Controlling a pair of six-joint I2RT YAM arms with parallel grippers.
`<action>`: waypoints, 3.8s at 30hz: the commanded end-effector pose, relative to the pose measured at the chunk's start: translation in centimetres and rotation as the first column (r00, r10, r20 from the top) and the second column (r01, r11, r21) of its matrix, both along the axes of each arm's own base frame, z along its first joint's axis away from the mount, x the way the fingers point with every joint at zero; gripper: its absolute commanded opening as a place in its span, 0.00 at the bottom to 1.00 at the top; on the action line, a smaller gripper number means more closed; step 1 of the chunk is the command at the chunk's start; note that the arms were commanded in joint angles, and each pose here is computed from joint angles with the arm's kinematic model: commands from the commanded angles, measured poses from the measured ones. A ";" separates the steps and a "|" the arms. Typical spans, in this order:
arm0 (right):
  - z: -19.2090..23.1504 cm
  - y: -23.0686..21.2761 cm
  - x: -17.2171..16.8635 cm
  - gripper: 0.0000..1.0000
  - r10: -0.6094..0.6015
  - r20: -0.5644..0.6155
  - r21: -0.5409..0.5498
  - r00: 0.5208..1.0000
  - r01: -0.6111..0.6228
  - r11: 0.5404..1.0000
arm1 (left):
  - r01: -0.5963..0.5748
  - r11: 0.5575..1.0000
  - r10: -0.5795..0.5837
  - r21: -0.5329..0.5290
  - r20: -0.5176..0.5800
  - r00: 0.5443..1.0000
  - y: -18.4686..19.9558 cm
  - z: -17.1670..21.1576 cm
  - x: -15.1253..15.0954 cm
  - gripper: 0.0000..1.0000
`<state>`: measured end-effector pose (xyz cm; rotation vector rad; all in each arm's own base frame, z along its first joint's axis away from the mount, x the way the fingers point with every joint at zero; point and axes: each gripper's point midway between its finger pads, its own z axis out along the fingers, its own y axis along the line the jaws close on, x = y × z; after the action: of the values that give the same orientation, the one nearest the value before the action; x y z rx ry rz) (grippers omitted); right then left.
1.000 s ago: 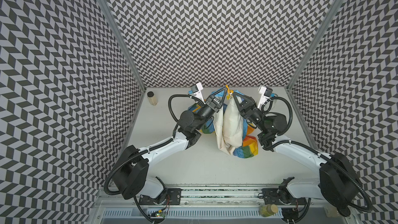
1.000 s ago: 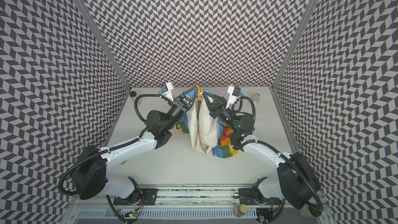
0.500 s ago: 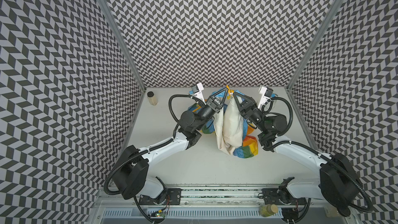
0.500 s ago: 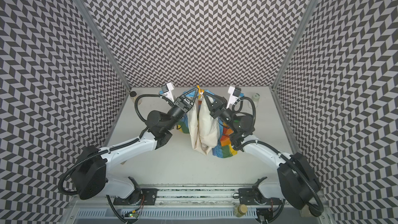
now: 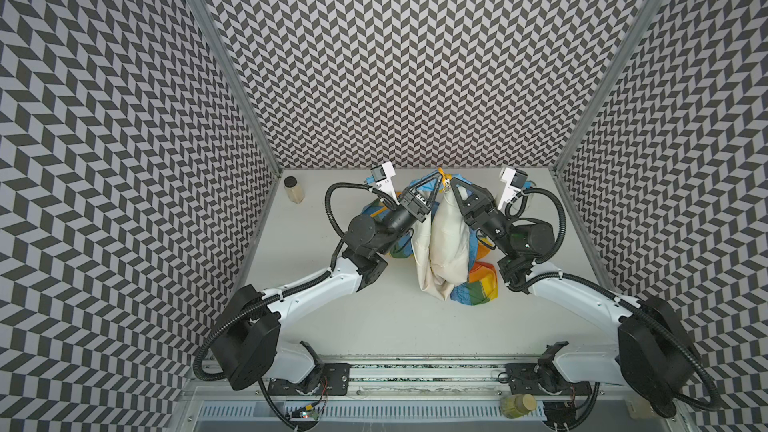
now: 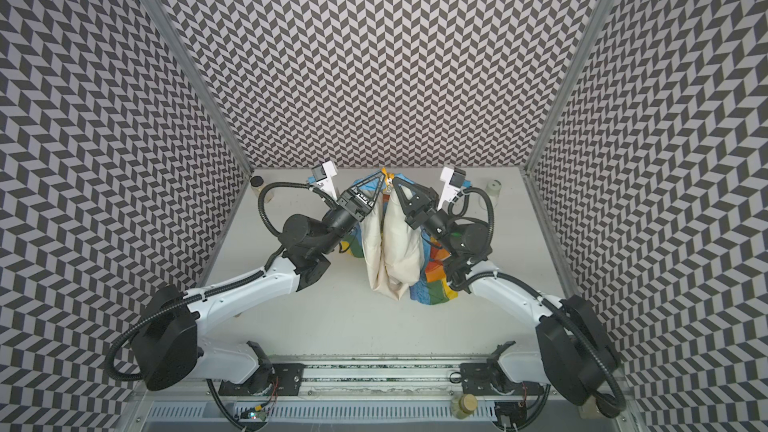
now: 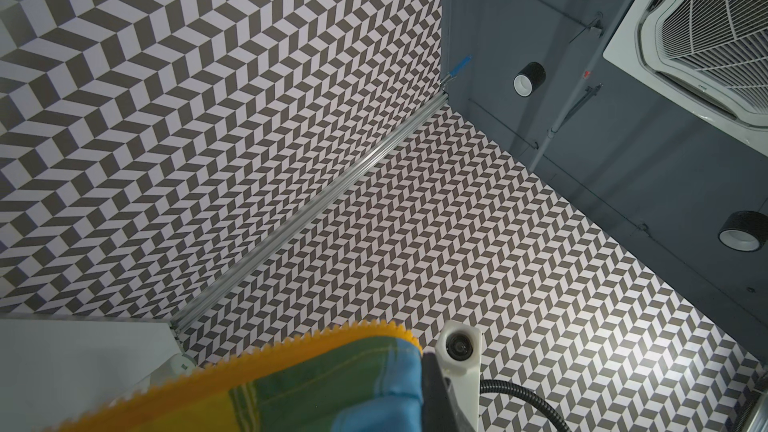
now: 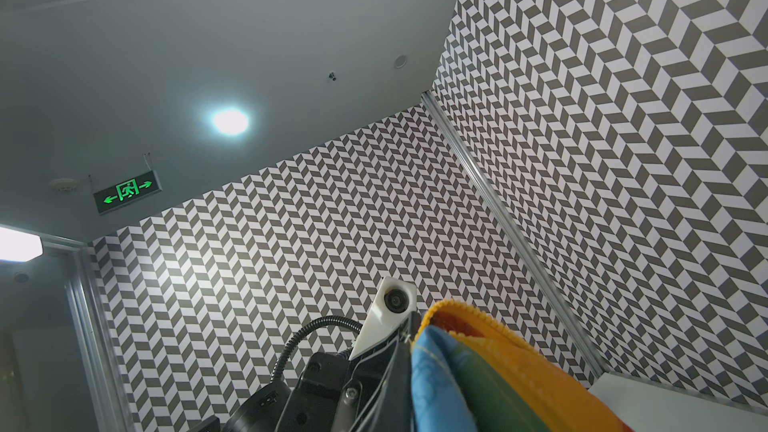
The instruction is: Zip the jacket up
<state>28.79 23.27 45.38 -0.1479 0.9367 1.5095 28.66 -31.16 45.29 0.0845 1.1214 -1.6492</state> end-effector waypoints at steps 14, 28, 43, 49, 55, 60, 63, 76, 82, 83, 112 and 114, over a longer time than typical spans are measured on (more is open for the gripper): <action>2.3 -1.3 -1.7 0.00 -0.027 0.082 0.060 0.996 0.022 0.998 | 0.047 0.998 -0.048 0.050 0.014 0.999 -0.3 -0.3 -1.8 0.00; 1.6 -1.3 -0.8 0.00 -0.055 0.053 0.041 0.997 0.053 0.998 | 0.158 0.981 -0.145 0.116 -0.115 0.983 -1.7 -3.8 -2.4 0.00; 1.6 -0.9 -0.6 0.00 -0.038 0.037 0.026 0.999 0.038 0.999 | 0.164 0.971 -0.121 0.174 -0.232 0.965 -2.2 -8.0 -1.2 0.00; -0.3 -1.0 0.7 0.00 -0.079 -0.010 0.006 0.997 0.079 0.997 | 0.199 0.968 -0.162 0.152 -0.228 0.960 -2.1 -7.2 -2.1 0.00; -1.1 -1.1 1.5 0.00 -0.078 -0.028 0.003 0.997 0.078 0.997 | 0.271 0.946 -0.217 0.179 -0.271 0.938 -2.6 -7.8 -3.4 0.00; -1.4 -1.1 1.4 0.00 -0.067 -0.033 0.005 0.997 0.067 0.998 | 0.307 0.936 -0.248 0.175 -0.294 0.923 -3.2 -8.6 -3.5 0.00; -1.5 -1.2 1.1 0.00 -0.075 -0.032 -0.004 0.997 0.074 0.997 | 0.310 0.934 -0.250 0.177 -0.296 0.922 -3.4 -8.8 -3.4 0.00; -3.7 -2.1 5.2 0.00 -0.152 -0.092 -0.087 0.984 0.144 0.986 | 0.371 0.901 -0.257 0.225 -0.412 0.874 -5.1 -10.6 0.7 0.00; -2.5 -3.2 11.1 0.00 -0.188 -0.072 -0.117 0.980 0.179 0.977 | 0.458 0.852 -0.334 0.255 -0.408 0.849 -8.6 -8.4 6.9 0.00; -1.7 -3.4 11.9 0.00 -0.187 -0.057 -0.114 0.981 0.179 0.977 | 0.473 0.840 -0.355 0.267 -0.390 0.850 -9.3 -7.4 7.8 0.00; -17.6 -0.8 9.5 0.00 -0.199 -0.274 -0.251 0.941 0.130 0.959 | 0.590 0.707 -0.347 0.390 -0.536 0.770 -10.5 -20.9 1.8 0.00; -20.3 0.2 8.7 0.00 -0.194 -0.320 -0.288 0.927 0.100 0.952 | 0.605 0.710 -0.334 0.362 -0.583 0.741 -10.2 -23.4 0.7 0.00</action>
<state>39.48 21.21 22.00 0.0792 1.5500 1.2126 38.63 -36.18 21.04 0.0924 2.0824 -1.5385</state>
